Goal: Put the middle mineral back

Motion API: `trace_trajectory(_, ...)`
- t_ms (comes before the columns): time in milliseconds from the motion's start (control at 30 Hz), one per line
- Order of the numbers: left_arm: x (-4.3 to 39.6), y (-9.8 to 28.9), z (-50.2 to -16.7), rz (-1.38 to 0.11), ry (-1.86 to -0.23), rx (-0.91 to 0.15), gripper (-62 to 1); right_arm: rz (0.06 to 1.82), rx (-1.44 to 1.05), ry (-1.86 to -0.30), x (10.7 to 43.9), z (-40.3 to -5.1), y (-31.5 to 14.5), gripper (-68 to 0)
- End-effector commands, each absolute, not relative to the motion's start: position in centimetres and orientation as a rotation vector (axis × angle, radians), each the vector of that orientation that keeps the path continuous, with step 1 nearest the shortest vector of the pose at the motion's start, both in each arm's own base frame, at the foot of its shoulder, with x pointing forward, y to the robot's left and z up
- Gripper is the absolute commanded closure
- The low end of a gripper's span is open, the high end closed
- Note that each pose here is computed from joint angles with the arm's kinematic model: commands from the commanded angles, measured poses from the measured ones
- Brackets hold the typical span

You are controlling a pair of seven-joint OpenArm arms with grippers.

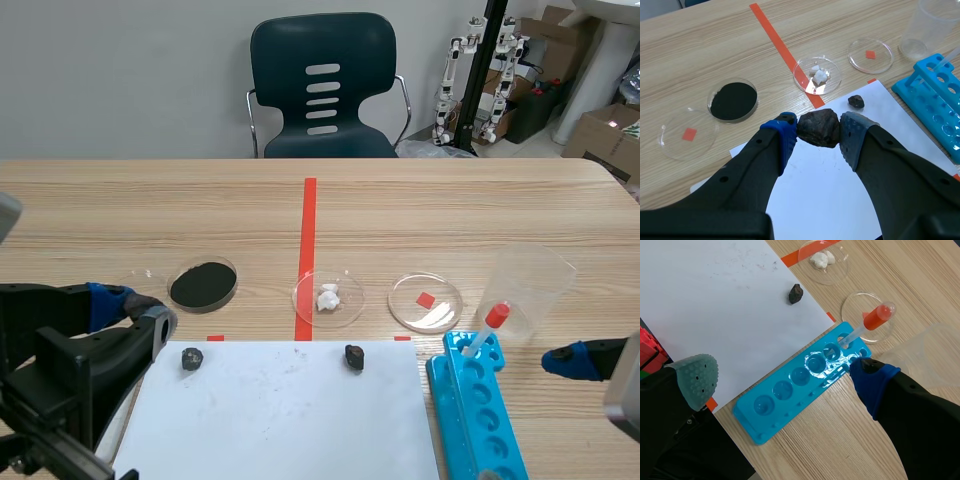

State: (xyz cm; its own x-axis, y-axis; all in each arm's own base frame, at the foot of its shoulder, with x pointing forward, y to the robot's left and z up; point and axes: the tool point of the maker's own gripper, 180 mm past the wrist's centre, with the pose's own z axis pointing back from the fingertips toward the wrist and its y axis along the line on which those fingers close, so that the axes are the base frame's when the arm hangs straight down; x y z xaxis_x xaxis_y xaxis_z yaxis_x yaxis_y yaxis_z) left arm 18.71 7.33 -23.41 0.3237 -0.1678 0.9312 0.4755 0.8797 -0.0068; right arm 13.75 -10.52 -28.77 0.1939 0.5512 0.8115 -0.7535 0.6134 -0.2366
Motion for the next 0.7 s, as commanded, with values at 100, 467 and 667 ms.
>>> trace_trajectory(100,18.9,7.1,-22.7,-0.433,-1.197,-0.31,-13.0,0.94,0.236,-1.051,14.2,-28.0,-10.3,-54.7)
trace_trajectory(467,19.0,7.1,-22.7,-0.436,-1.195,-0.306,-13.0,0.94,0.236,-1.051,14.2,-28.0,-10.3,-54.7)
trace_trajectory(667,19.4,6.6,-23.7,-0.462,-1.129,-0.296,-13.0,0.94,0.236,-1.051,14.2,-28.0,-10.3,-54.7)
